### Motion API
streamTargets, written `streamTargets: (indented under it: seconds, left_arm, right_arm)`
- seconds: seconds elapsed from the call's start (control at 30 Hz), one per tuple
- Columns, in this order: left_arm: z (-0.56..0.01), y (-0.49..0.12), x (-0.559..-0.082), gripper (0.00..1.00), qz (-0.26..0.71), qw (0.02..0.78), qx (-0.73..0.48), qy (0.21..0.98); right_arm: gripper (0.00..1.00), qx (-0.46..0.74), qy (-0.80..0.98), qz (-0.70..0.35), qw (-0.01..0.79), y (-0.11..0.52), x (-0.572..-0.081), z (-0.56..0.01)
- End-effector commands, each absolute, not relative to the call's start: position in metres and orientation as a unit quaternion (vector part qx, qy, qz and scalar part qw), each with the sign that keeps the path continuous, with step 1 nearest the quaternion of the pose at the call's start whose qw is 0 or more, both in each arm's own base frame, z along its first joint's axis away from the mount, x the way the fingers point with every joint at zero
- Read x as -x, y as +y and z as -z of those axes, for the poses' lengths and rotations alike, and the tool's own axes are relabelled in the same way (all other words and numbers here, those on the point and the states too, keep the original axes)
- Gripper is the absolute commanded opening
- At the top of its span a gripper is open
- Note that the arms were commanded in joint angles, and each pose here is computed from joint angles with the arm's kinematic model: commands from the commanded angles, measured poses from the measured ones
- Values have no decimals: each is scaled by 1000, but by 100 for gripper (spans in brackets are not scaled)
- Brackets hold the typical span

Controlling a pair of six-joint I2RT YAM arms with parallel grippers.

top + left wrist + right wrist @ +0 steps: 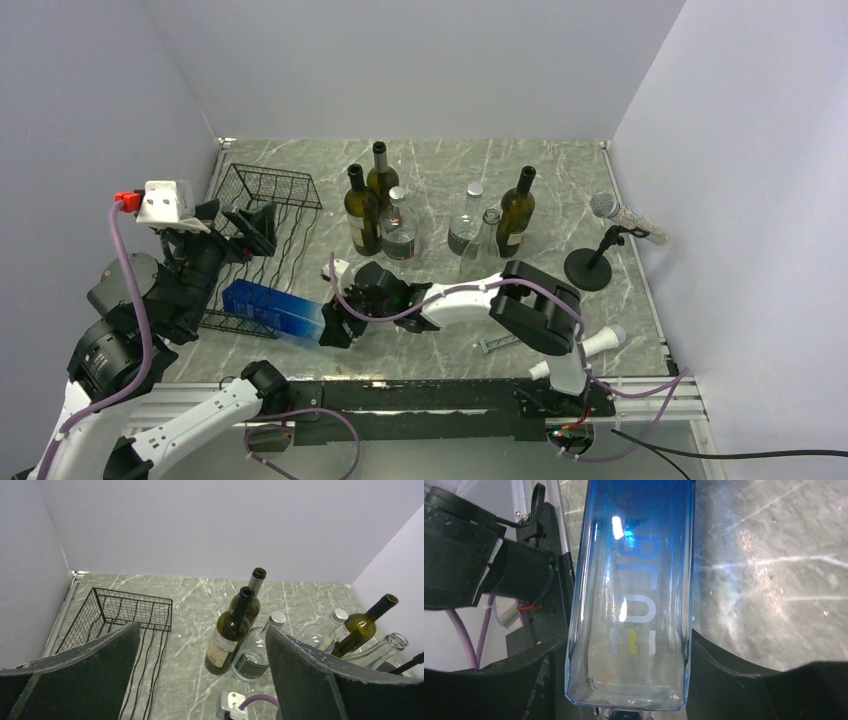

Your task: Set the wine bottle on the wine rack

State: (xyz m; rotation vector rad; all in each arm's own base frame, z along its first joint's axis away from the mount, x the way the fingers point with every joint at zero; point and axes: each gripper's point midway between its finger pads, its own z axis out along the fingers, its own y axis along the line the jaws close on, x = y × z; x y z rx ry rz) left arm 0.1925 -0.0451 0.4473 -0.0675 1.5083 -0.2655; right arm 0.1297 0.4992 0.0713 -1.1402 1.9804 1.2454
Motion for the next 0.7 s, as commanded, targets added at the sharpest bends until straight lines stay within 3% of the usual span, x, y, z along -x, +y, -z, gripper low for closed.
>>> streamTargets:
  seconds: [0.0, 0.67]
  left_arm:
    - [-451, -46, -196, 99, 113, 719, 31, 685]
    - [-449, -47, -193, 99, 119, 715, 27, 688]
  right_arm:
    - [0, 413, 582, -576, 398, 560, -140, -202]
    - [0, 429, 590, -575, 370, 617, -143, -183]
